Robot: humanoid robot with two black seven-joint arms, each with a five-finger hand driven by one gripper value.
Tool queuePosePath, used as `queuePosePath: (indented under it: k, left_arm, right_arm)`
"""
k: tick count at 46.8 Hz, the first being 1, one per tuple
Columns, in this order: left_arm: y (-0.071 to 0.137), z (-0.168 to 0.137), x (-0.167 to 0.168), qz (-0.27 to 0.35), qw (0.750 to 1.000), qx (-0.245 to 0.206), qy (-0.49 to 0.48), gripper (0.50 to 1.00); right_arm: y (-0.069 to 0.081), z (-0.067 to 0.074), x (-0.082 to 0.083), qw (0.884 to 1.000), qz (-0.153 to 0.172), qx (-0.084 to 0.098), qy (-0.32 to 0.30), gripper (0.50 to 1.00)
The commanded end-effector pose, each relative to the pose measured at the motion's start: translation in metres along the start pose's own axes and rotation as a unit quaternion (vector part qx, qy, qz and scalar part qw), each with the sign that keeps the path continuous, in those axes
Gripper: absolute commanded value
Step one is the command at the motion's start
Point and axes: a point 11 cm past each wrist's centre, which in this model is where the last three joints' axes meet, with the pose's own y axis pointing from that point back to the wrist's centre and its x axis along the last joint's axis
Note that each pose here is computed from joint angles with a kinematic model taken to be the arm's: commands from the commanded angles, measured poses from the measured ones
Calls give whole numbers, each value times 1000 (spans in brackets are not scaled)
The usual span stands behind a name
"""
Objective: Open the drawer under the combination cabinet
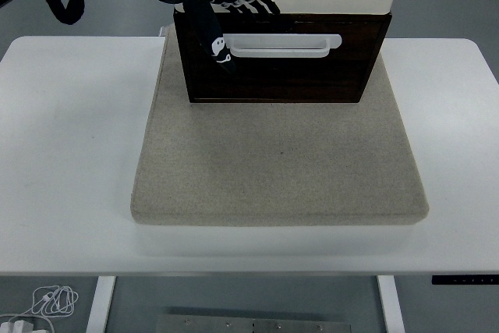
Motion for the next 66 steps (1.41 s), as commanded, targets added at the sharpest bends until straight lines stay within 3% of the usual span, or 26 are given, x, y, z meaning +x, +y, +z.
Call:
queuePosePath:
  k: [1, 26, 66]
  left_arm:
    - [-5, 0, -2, -2, 1000, 7, 2, 1000]
    - [-35, 10, -18, 7, 1000, 15, 15, 1000]
    - [-54, 3, -27, 16, 999, 33, 31, 1000]
  right_arm:
    - [0, 0, 0, 1000, 0, 0, 0, 926]
    - [0, 0, 0, 1000, 0, 0, 0, 926]
    - [0, 0, 0, 1000, 0, 0, 0, 926]
